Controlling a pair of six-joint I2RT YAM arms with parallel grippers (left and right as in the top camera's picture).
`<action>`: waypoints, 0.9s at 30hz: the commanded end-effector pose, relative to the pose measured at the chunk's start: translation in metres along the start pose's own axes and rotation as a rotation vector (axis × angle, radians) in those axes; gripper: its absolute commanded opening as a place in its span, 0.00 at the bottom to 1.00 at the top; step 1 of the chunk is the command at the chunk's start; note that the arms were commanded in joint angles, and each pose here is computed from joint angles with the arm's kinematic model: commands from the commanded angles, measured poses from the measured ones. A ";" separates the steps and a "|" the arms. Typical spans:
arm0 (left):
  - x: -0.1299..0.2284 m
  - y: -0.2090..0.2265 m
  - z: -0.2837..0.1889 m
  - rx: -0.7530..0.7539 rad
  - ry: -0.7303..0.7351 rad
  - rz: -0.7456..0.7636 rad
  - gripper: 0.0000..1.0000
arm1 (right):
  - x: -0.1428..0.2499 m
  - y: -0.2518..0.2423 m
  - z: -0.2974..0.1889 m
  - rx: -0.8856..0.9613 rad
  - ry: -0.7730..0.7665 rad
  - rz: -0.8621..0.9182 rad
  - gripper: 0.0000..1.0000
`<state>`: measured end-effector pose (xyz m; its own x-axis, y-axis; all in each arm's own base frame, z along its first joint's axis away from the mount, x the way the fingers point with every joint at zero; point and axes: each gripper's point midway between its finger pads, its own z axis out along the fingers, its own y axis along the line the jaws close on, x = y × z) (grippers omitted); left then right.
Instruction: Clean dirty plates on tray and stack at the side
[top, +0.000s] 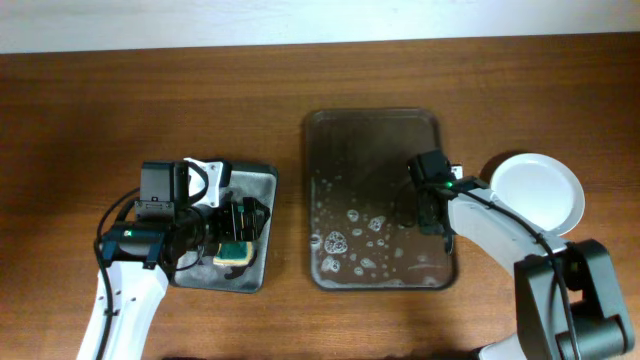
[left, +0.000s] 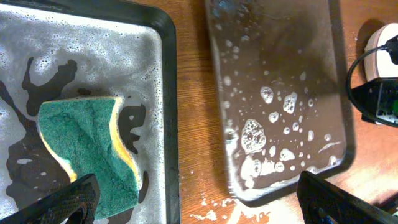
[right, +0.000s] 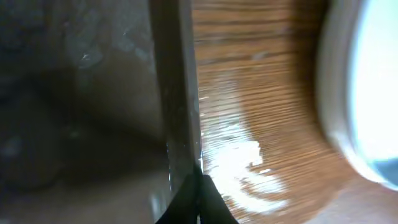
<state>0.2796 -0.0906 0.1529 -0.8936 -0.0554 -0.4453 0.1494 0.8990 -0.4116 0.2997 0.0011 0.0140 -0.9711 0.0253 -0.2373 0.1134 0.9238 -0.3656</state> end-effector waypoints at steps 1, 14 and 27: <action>-0.006 -0.003 -0.005 0.011 -0.021 0.007 0.99 | 0.019 -0.015 0.020 0.101 0.056 -0.079 0.06; -0.006 -0.003 -0.005 0.011 -0.020 0.007 1.00 | -0.006 0.000 -0.182 -0.572 -0.465 0.003 0.75; -0.006 -0.003 -0.005 0.011 -0.021 0.007 0.99 | 0.089 -0.007 -0.324 -1.056 -0.873 -0.166 0.99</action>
<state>0.2800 -0.0906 0.1535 -0.8930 -0.0555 -0.4467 0.1500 0.8990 -0.4115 0.1473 0.1205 0.2857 -0.4902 0.0199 -0.8714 -0.5634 0.7555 0.3342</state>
